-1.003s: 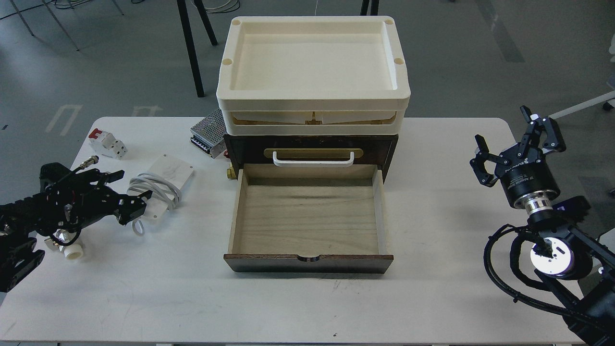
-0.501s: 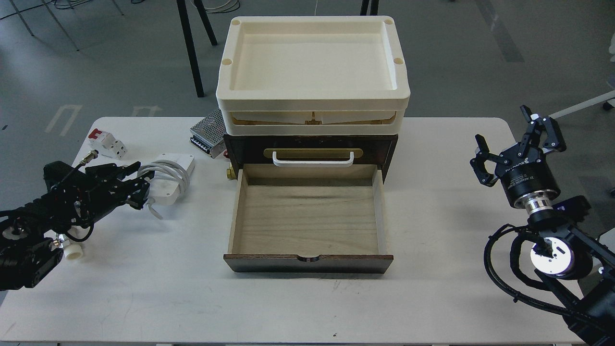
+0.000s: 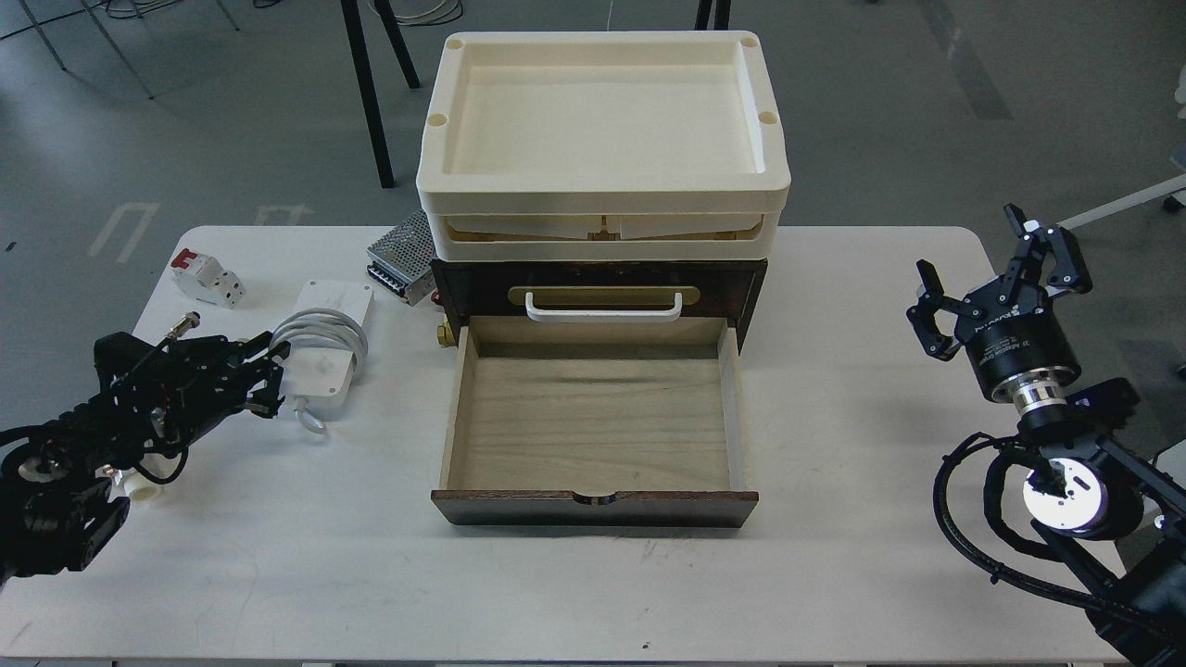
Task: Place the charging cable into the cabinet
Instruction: 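Close the left gripper around the cable coil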
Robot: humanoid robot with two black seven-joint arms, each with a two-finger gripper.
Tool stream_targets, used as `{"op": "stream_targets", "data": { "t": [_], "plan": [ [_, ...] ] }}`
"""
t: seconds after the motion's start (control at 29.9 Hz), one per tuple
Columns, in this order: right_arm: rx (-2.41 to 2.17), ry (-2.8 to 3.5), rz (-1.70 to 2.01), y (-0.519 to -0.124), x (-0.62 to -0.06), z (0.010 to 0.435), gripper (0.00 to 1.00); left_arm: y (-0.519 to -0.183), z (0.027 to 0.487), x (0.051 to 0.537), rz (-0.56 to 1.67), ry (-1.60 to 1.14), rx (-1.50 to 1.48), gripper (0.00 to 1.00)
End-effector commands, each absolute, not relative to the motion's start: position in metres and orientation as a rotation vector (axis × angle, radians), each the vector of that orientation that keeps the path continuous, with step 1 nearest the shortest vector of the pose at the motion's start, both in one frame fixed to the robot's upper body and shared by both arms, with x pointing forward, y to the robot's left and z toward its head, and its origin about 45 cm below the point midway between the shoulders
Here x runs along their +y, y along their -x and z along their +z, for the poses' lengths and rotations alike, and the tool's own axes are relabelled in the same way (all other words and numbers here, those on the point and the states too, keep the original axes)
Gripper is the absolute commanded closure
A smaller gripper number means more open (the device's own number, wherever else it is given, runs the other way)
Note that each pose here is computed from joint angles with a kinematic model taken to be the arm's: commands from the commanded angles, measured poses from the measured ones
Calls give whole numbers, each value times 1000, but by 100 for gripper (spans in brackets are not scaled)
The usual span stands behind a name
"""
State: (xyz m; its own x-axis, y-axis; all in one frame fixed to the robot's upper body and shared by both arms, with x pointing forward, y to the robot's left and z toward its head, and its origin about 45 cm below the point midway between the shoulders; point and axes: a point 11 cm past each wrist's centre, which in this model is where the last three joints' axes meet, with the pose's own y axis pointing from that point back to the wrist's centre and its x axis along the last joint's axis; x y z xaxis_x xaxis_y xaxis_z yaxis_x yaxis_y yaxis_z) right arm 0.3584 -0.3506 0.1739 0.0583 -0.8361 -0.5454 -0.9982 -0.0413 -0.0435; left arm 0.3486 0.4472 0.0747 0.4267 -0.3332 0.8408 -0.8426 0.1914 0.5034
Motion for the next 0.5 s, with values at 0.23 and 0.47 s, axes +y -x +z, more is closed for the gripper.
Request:
{"op": "stream_targets", "data": {
  "t": [0.23, 0.47],
  "plan": [
    [1831, 1932, 531, -358, -351, 174, 1, -353, 69, 444, 520, -1431, -1133, 100],
    [1831, 1932, 531, -358, -351, 174, 1, -354, 70, 443, 569, -1416, -1114, 100]
  ]
}}
